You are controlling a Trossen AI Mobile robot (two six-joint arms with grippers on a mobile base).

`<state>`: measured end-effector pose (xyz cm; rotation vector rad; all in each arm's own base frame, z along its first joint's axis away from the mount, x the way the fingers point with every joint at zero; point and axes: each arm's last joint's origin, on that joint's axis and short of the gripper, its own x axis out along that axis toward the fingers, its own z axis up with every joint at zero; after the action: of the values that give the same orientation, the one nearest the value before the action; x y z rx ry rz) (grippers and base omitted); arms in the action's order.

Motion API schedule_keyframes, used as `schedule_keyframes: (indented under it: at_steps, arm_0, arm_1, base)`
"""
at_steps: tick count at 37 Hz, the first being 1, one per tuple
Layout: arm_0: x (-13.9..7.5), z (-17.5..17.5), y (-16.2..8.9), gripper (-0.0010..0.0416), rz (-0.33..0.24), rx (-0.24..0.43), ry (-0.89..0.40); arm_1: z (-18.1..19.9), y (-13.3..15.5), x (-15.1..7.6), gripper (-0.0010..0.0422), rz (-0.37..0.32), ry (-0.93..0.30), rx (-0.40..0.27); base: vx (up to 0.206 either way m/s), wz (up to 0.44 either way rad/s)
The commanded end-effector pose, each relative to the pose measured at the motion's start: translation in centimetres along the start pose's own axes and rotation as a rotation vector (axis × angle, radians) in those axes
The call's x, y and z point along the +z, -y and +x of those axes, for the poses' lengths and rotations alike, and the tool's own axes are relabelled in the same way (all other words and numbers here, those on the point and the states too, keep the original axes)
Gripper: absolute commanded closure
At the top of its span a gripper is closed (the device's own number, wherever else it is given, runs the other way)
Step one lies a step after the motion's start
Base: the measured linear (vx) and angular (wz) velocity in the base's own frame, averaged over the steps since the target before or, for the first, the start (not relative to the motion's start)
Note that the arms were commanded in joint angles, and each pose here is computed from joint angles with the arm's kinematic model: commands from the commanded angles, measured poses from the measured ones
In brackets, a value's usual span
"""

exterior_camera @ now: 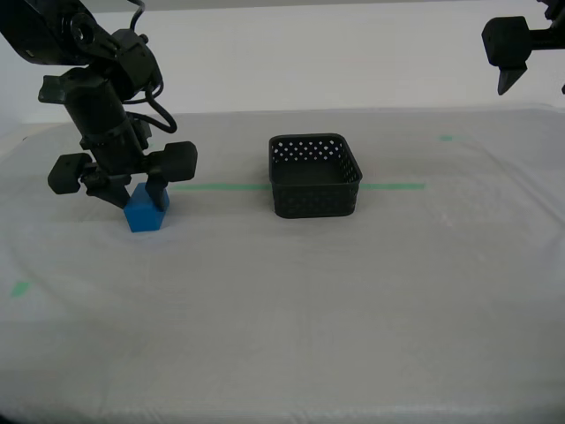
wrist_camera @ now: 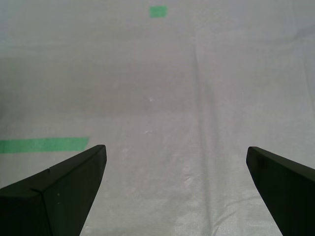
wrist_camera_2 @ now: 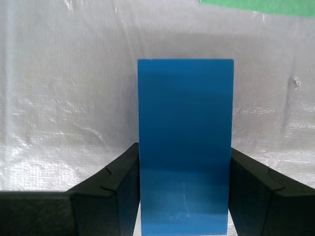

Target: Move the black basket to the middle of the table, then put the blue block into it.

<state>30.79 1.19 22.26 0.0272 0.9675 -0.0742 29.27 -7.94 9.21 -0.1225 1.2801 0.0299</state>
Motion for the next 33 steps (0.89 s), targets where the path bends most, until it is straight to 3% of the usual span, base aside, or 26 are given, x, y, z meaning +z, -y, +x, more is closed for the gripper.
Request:
schedule_keyframes:
  at_steps: [1,3,12,19,29,33]
  arm_0:
    - [0.0,0.0,0.0,0.0007,0.002,-0.003,0.002]
    - [0.0,0.0,0.0,0.0007,0.002,-0.002,0.003]
    - [0.0,0.0,0.0,0.0007,0.002,-0.002,0.002]
    - [0.0,0.0,0.0,0.0007,0.002,-0.003,0.003]
    - [0.0,0.0,0.0,0.0007,0.002,-0.003,0.002]
    - [0.0,0.0,0.0,0.0007,0.002,-0.003,0.002]
  arm_1:
    - [0.0,0.0,0.0,0.0400,-0.006,-0.002,-0.005]
    - [0.0,0.0,0.0,0.0417,-0.008,-0.002,-0.005]
    - [0.0,0.0,0.0,0.0414,-0.006,-0.007,-0.007]
    - [-1.4,0.4,0.4,0.0414,-0.018,0.022,-0.048]
    - [-5.1,1.8,2.5,0.0413,0.010,-0.041,-0.034]
    - [-6.2,3.2,3.4,0.0413,0.036,-0.007,-0.057]
  base:
    - [0.000,0.000]
    - [0.000,0.000]
    - [0.000,0.000]
    - [0.000,0.000]
    - [0.000,0.000]
    - [0.000,0.000]
